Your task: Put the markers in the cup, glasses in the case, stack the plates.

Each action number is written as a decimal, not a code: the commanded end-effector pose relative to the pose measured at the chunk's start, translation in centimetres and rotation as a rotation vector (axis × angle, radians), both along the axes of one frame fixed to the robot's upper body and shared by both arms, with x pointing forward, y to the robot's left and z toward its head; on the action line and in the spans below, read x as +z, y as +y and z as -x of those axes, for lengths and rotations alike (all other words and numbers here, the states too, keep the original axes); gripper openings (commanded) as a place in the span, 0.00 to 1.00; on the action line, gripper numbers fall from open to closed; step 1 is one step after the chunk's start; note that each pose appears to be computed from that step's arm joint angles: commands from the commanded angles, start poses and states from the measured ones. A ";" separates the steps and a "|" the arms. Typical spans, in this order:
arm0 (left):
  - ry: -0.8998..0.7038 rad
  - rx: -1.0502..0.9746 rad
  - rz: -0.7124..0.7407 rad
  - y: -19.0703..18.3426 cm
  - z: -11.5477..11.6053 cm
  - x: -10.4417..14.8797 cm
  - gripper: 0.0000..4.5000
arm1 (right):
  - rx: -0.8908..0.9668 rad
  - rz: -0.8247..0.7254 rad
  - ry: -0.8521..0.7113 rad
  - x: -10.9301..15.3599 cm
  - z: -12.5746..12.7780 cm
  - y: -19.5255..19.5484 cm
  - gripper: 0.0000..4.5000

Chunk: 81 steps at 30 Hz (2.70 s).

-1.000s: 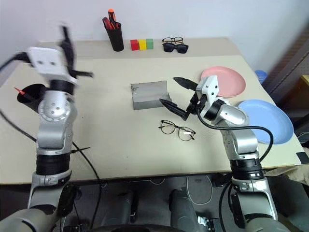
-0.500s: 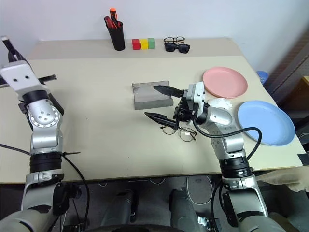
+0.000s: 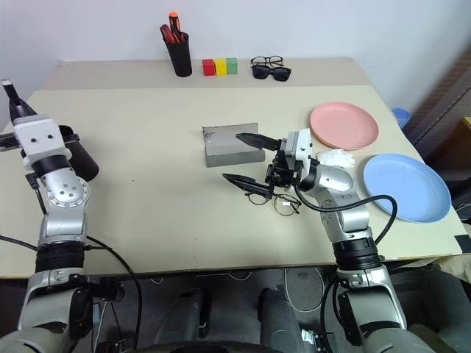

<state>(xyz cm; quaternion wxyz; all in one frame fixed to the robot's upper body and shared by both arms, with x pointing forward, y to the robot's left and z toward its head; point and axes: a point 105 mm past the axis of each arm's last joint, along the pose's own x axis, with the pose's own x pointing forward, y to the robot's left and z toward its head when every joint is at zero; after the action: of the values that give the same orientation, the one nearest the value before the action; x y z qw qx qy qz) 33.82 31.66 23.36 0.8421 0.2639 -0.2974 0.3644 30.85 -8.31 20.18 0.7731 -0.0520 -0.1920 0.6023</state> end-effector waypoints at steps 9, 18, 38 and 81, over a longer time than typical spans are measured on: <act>-0.024 0.005 -0.052 -0.6 -0.8 -0.4 0.01 | -0.052 -0.013 -0.035 0.6 -0.1 -0.9 1.00; -0.105 -0.133 0.036 -1.5 -0.5 0.8 0.80 | -0.097 -0.008 -0.038 0.9 -0.5 -1.7 1.00; 1.296 -1.315 -0.202 -20.4 -7.7 -5.0 0.80 | -0.414 0.046 0.002 -0.4 1.6 -6.9 1.00; 1.658 -1.690 -0.529 -25.5 -3.4 -8.7 0.02 | -0.600 0.046 0.018 -1.5 3.1 -9.0 1.00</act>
<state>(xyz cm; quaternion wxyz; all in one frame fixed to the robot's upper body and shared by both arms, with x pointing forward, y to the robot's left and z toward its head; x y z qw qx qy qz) 37.65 6.98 12.92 0.6761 0.2939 0.2139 -0.6409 27.95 -16.88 17.91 0.9181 -0.1048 -0.1325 0.3585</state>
